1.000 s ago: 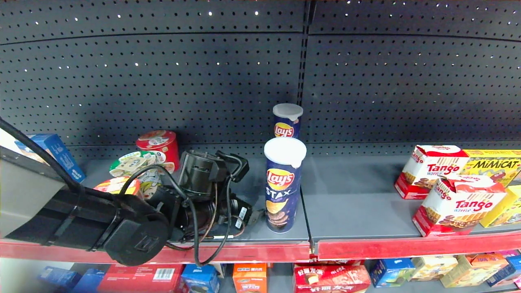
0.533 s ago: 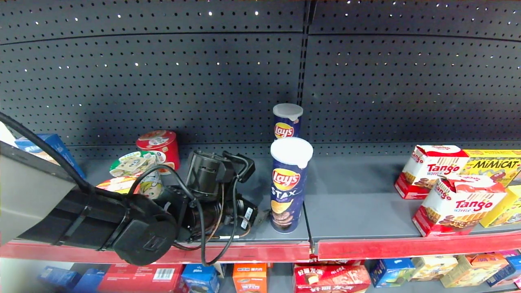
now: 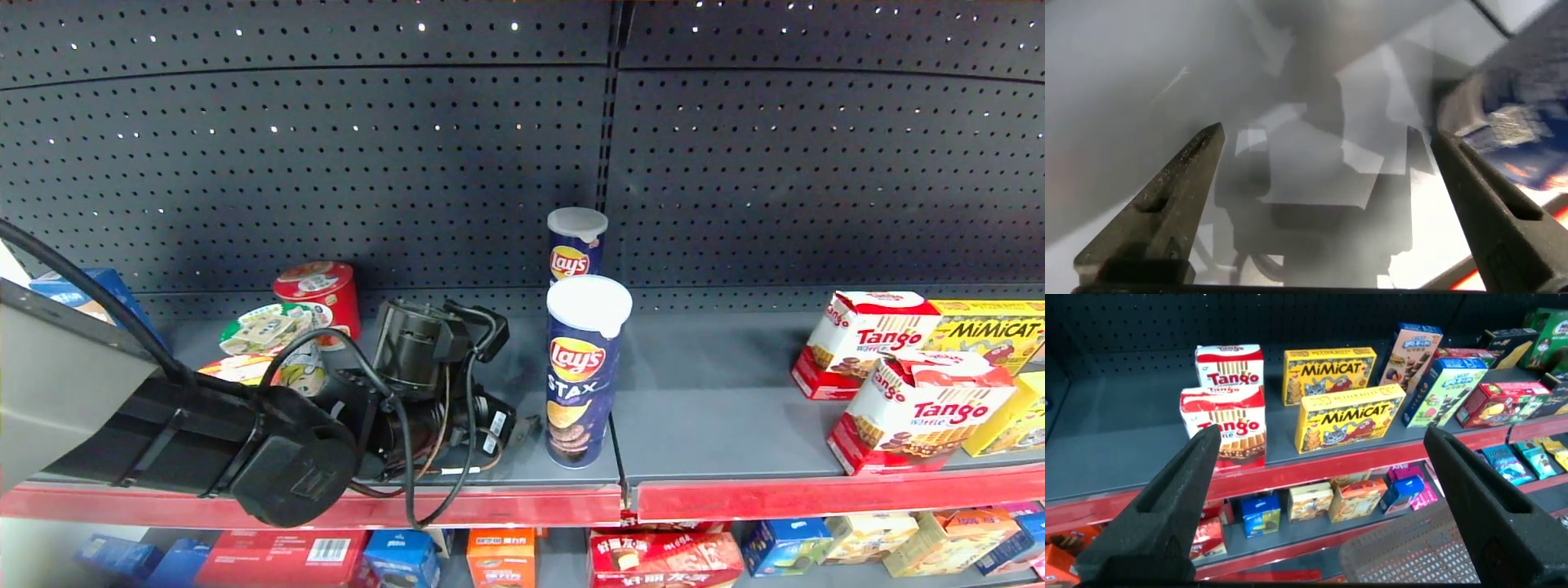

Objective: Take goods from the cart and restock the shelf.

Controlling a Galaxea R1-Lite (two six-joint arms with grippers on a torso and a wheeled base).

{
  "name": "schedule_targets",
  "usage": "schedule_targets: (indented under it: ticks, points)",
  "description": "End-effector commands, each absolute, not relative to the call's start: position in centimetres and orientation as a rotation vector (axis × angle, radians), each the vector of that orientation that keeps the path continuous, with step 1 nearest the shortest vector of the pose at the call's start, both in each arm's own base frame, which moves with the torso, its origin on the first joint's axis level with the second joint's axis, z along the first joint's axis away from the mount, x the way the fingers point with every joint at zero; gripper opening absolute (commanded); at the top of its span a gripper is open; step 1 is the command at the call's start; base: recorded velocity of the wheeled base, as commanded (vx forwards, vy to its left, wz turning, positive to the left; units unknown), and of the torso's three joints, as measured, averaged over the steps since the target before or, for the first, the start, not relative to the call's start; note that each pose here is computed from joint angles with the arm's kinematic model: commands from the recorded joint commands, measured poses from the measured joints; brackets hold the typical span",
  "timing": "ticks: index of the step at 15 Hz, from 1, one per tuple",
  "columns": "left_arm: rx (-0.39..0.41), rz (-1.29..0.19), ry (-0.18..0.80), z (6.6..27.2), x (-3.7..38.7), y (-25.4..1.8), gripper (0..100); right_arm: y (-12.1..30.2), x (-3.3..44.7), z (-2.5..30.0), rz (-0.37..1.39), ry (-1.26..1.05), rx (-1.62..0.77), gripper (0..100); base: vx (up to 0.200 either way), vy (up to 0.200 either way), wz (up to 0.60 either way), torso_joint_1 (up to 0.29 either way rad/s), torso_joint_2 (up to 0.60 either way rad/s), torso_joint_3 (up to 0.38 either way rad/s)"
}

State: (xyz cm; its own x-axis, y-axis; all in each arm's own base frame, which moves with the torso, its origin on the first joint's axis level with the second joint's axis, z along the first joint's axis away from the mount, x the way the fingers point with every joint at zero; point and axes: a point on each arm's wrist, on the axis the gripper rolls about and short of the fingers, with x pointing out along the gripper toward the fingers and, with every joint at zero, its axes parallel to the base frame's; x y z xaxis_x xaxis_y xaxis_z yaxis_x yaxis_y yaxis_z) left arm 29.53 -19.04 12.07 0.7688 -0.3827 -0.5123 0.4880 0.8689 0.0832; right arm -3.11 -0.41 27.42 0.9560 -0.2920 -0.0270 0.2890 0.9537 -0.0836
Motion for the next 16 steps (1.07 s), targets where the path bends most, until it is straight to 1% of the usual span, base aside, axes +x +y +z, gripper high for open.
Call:
schedule_targets:
  ticks: [1,3,4,5,6,8,9,10,12,13,14,16]
  points:
    - [0.184,-0.454,0.498,12.8,29.3,-18.3,100,-0.4,-3.3,27.5,-0.295,0.031,-0.078,100,0.000,0.000,0.00,0.000,0.00,0.000]
    - [0.127,-0.421,0.443,15.1,28.2,-17.1,100,-0.4,-3.3,27.3,-0.298,0.033,-0.077,100,0.000,0.000,0.00,0.000,0.00,0.000]
    - [0.116,-0.414,0.429,15.8,27.9,-16.7,100,-0.4,-3.5,27.3,-0.298,0.030,-0.076,100,0.000,0.000,0.00,0.000,0.00,0.000]
    - [0.096,-0.395,0.382,17.5,26.4,-15.0,100,-0.4,-3.5,27.3,-0.295,0.028,-0.075,100,0.000,0.000,0.00,0.000,0.00,0.000]
    - [0.087,-0.381,0.364,18.2,25.9,-14.2,100,-0.4,-3.5,27.3,-0.295,0.028,-0.075,100,0.000,0.000,0.00,0.000,0.00,0.000]
    - [0.058,-0.319,0.281,20.8,23.3,-11.1,100,-0.4,-3.5,27.3,-0.294,0.026,-0.073,100,0.000,0.000,0.00,0.000,0.00,0.000]
    - [0.053,-0.284,0.257,21.8,22.1,-9.7,100,-0.4,-3.6,27.2,-0.294,0.027,-0.073,100,0.000,0.000,0.00,0.000,0.00,0.000]
    - [0.055,-0.199,0.219,23.2,20.6,-7.0,100,-0.4,-3.7,27.2,-0.291,0.021,-0.073,100,0.000,0.000,0.00,0.000,0.00,0.000]
    - [0.088,-0.061,0.156,24.2,18.3,-3.3,100,-0.4,-3.6,27.2,-0.288,0.023,-0.073,100,0.000,0.000,0.00,0.000,0.00,0.000]
    - [0.090,0.011,0.112,24.6,16.3,-1.4,100,-0.4,-3.6,27.2,-0.286,0.026,-0.073,100,0.000,0.000,0.00,0.000,0.00,0.000]
    - [0.083,0.025,0.074,24.9,14.8,-0.8,100,-0.4,-3.6,27.1,-0.286,0.027,-0.073,100,0.000,0.000,0.00,0.000,0.00,0.000]
    - [0.076,0.040,0.028,24.7,12.3,-0.2,100,-0.4,-3.7,27.1,-0.282,0.025,-0.073,100,0.000,0.000,0.00,0.000,0.00,0.000]
